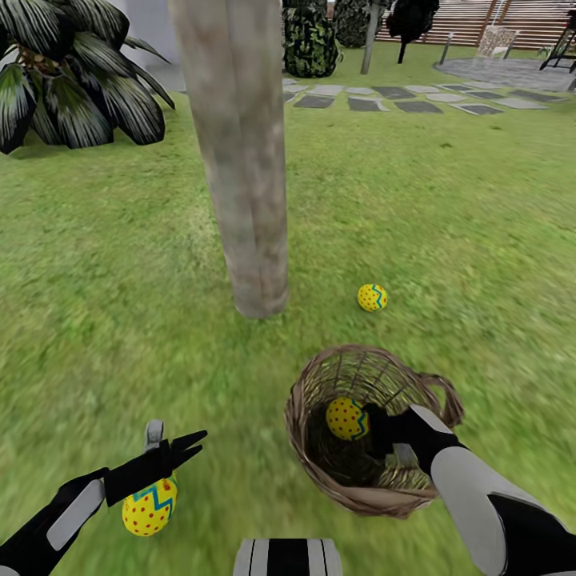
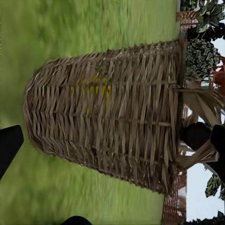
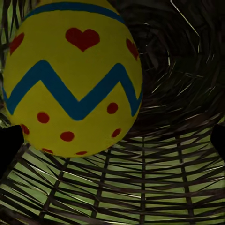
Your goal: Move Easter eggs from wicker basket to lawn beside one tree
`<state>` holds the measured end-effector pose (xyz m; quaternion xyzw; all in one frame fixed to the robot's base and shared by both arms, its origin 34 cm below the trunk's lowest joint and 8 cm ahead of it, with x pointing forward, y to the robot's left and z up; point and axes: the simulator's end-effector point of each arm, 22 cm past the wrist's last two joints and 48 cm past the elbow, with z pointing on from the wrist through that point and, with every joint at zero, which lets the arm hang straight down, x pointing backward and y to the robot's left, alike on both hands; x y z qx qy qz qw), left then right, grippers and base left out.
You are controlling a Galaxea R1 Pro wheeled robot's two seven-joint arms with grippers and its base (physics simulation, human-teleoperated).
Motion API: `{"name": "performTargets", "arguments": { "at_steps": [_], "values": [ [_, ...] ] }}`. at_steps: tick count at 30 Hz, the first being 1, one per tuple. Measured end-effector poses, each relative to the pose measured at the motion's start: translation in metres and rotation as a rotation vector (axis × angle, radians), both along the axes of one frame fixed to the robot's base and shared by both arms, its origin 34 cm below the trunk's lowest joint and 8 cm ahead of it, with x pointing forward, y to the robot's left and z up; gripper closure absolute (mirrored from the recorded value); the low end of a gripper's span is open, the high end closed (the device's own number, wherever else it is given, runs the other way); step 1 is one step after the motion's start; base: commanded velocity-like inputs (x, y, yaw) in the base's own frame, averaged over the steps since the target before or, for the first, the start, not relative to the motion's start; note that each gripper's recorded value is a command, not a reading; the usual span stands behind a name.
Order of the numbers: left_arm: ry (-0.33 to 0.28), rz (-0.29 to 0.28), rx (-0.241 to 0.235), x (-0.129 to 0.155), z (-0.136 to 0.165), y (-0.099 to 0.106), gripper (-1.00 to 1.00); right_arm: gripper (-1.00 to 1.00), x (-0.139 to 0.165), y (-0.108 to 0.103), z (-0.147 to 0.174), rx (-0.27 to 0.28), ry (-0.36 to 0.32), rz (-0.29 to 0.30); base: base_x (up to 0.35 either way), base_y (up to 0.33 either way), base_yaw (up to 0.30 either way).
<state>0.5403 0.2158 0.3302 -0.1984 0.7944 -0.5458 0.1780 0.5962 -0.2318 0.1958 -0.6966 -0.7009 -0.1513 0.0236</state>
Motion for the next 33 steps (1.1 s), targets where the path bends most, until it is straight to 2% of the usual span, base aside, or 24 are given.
{"name": "performTargets", "arguments": {
  "at_steps": [22,33],
  "values": [
    [0.000,0.000,0.000,0.000,0.000,0.000,-1.00,-1.00,0.000,-0.005,0.000,-0.006,-0.001,-0.003,0.027,0.021,-0.014],
    [0.001,0.000,0.000,0.000,0.000,-0.001,-1.00,-1.00,0.003,-0.027,0.001,-0.033,-0.005,-0.014,0.000,0.000,0.000]
  ]
}}
